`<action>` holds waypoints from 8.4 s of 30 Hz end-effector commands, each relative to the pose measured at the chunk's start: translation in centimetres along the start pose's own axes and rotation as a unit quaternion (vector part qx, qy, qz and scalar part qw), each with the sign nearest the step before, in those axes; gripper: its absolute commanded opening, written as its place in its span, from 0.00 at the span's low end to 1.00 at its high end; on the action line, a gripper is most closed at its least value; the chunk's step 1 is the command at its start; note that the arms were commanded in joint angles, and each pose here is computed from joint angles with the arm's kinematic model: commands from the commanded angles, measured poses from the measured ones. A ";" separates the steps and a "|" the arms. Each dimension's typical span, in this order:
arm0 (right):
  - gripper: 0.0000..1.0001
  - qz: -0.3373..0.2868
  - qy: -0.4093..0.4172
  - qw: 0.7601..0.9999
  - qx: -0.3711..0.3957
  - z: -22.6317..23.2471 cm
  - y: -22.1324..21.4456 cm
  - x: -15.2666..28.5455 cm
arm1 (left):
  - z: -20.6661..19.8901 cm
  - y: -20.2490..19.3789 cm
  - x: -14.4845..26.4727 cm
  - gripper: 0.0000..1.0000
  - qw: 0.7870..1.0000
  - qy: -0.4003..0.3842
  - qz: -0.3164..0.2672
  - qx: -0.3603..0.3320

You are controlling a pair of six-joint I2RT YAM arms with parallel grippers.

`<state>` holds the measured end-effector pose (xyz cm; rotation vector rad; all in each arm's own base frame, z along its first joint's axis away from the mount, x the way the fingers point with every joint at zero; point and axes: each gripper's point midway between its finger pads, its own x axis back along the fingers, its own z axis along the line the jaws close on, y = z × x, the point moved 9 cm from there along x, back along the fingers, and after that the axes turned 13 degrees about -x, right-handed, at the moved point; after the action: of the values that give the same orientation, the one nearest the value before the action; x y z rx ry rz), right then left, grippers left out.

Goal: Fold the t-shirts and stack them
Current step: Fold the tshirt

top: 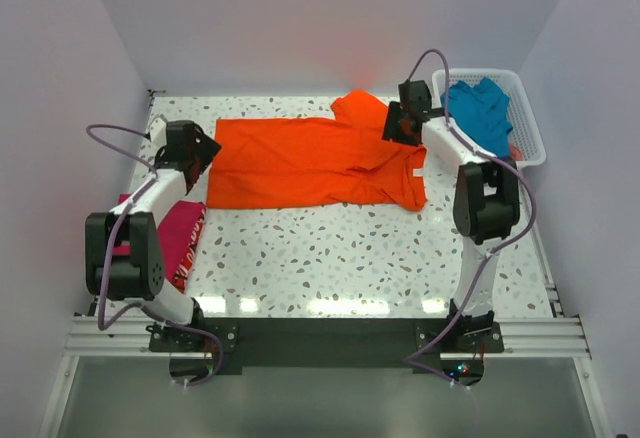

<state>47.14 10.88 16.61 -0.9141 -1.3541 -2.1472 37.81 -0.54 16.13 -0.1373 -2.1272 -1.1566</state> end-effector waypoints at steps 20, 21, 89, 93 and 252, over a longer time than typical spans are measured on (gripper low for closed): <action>0.43 0.028 0.044 0.998 -0.017 3.2 -8.3 1.6 | 0.1 -7.9 1.6 0.43 0.998 0.007 0.039 -0.050; 0.43 0.034 0.039 0.999 -0.015 3.1 -8.6 1.1 | 0.2 -7.9 1.6 0.43 0.998 0.008 0.039 -0.051; 0.23 0.015 0.070 0.997 -0.010 7.5 -4.5 -1.9 | 0.7 -7.9 1.2 0.42 0.997 0.016 0.042 -0.065; 0.25 0.019 0.086 0.996 -0.008 8.2 -4.3 -2.2 | 0.7 -7.7 1.2 0.42 0.997 0.015 0.041 -0.064; 0.01 -0.038 -0.112 0.982 -0.146 -13.2 -9.8 10.2 | 8.5 -8.2 2.4 0.00 0.996 0.077 0.051 -0.006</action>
<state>28.04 3.99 11.27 -1.2769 -1.0481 -2.3910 28.29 0.11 8.44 -0.1770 -1.9549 -1.0541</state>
